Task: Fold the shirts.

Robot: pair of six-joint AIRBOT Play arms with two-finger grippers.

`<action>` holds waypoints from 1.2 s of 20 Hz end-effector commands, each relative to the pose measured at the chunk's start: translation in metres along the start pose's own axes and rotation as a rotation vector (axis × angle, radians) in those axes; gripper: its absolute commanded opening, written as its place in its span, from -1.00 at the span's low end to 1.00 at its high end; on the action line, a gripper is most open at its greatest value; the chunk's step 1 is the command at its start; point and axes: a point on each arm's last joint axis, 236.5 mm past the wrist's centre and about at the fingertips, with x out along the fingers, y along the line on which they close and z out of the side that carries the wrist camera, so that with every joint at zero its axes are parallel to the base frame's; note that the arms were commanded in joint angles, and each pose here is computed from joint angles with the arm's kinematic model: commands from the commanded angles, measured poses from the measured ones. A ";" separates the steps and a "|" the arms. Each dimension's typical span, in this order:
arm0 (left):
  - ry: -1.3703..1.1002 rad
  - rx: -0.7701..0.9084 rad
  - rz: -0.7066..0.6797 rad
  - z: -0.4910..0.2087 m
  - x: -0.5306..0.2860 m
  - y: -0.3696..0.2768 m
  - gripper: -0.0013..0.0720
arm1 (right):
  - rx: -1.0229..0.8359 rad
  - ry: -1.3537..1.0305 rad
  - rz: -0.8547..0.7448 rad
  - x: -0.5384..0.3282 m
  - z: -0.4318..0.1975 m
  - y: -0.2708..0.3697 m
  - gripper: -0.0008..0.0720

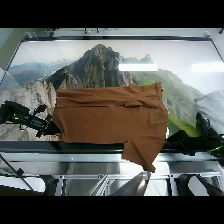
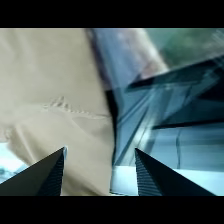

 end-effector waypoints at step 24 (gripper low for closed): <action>-0.412 0.125 -0.079 -0.003 -0.125 -0.051 -0.90 | -0.330 -0.408 0.528 -0.103 0.078 0.142 -0.94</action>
